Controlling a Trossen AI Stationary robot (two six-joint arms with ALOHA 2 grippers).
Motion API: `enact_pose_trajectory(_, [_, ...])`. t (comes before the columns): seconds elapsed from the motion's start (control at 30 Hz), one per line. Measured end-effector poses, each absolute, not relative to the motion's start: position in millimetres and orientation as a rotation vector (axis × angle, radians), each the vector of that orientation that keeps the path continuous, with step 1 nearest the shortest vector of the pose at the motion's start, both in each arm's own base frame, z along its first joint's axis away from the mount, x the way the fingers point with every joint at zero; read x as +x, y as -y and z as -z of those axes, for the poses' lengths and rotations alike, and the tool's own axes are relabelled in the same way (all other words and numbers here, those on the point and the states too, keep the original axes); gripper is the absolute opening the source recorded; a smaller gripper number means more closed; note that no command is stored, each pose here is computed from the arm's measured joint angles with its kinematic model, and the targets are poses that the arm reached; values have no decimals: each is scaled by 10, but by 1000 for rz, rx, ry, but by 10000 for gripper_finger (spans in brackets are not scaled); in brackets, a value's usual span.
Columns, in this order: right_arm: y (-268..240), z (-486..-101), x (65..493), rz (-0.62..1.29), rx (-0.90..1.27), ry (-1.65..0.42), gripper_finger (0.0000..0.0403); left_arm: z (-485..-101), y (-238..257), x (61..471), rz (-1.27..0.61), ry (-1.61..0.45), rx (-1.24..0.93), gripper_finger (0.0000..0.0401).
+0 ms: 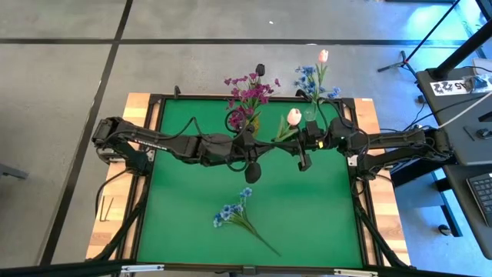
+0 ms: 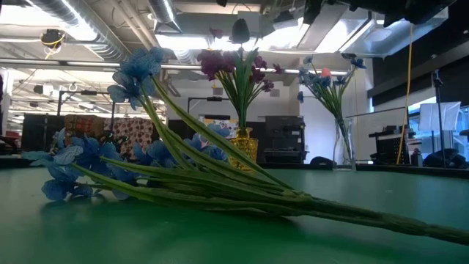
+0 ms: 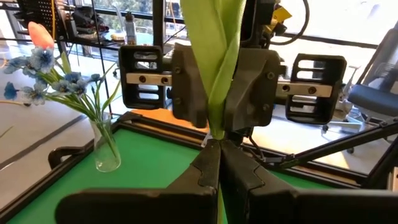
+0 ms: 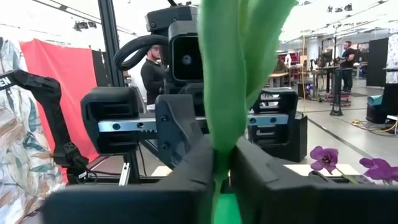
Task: Sort flowers into vase by color
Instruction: Put the pink flower into the transparent vase
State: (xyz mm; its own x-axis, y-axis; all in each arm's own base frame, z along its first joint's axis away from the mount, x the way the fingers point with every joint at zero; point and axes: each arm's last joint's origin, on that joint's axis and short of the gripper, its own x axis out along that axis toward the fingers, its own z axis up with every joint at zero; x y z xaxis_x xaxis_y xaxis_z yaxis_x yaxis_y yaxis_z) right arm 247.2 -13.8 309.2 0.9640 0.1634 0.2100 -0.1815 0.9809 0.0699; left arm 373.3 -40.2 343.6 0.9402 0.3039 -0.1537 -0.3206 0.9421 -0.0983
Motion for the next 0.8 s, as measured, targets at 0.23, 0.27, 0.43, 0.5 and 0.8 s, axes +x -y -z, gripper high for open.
enact_pose_trajectory(0.23, [133,-3106,2418,-180,89,177,23,-3440,402,3725,-318,-141,-121,0])
enact_pose_trajectory(0.27, [132,-3118,2391,-178,89,170,26,-3446,413,3720,-315,-139,-118,0])
enact_pose_trajectory(0.43, [130,-3207,2193,-120,61,143,14,-3508,465,3667,-302,-132,-79,0])
enact_pose_trajectory(0.5, [132,-3246,2084,-77,45,127,9,-3560,487,3615,-299,-128,-72,0])
enact_pose_trajectory(0.8, [170,-3359,1532,221,-41,70,23,-3735,544,3349,-320,-165,-26,52])
